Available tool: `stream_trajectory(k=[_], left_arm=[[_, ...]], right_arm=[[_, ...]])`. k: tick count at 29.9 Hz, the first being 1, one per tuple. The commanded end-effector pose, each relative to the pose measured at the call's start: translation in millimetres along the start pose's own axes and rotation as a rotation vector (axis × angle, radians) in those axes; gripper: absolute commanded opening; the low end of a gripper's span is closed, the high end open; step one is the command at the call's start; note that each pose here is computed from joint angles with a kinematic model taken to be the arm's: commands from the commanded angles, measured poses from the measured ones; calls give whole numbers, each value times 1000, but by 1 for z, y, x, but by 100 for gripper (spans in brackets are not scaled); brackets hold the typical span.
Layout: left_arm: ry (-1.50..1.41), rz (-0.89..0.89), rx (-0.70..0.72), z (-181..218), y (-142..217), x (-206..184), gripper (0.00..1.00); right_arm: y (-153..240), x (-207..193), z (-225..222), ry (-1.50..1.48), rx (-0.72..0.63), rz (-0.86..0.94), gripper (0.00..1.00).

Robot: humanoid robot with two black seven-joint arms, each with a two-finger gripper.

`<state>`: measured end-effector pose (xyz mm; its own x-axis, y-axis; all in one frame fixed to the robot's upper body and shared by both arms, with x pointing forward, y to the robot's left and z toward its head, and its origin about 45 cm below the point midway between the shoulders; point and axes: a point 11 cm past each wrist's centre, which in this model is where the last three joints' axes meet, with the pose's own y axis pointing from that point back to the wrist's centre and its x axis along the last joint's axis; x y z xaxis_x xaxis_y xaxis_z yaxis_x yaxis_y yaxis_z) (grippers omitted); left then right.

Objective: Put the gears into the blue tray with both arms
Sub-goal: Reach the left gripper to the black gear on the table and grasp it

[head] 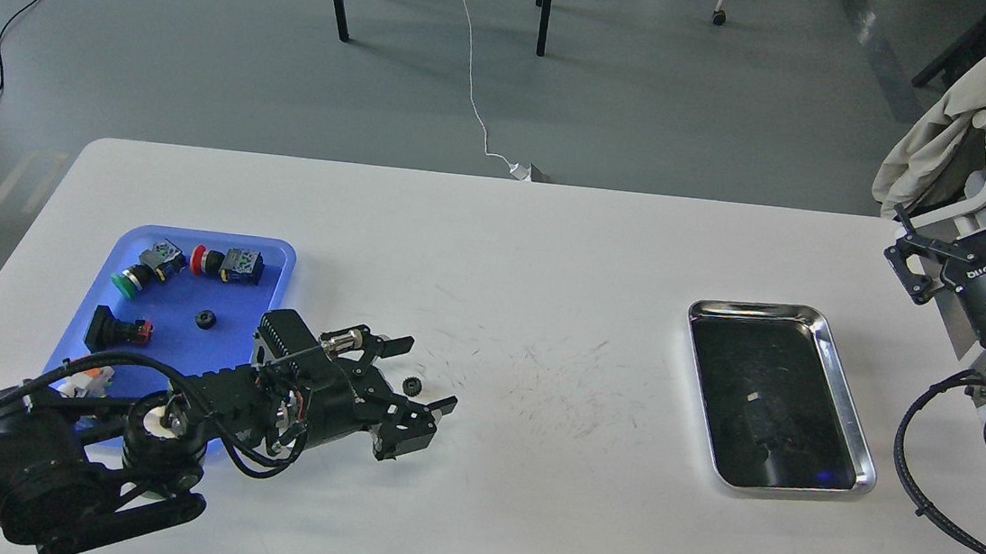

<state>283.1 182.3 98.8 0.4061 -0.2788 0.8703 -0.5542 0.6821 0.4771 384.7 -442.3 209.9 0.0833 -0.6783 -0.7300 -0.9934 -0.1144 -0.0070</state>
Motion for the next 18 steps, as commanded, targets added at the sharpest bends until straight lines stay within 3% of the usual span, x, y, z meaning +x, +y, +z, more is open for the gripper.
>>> stream_trajectory(k=[1, 5, 10, 14, 16, 18], left_arm=[[2, -8, 16, -1, -1, -10, 89], [-20, -9, 19, 3, -4, -21, 67], [-36, 6, 40, -2, -8, -26, 58], [-36, 2, 46, -3, -7, -28, 38], [-36, -3, 50, -5, -6, -29, 14], [-37, -6, 58, -7, -4, -30, 7]], right_arm=[[1, 1, 0, 2, -2, 4, 96], [1, 2, 1, 2, -5, 5, 96], [1, 2, 2, 4, -9, 5, 96], [1, 1, 2, 4, -8, 4, 96], [1, 1, 2, 3, -9, 3, 96], [1, 1, 3, 2, -9, 4, 96]])
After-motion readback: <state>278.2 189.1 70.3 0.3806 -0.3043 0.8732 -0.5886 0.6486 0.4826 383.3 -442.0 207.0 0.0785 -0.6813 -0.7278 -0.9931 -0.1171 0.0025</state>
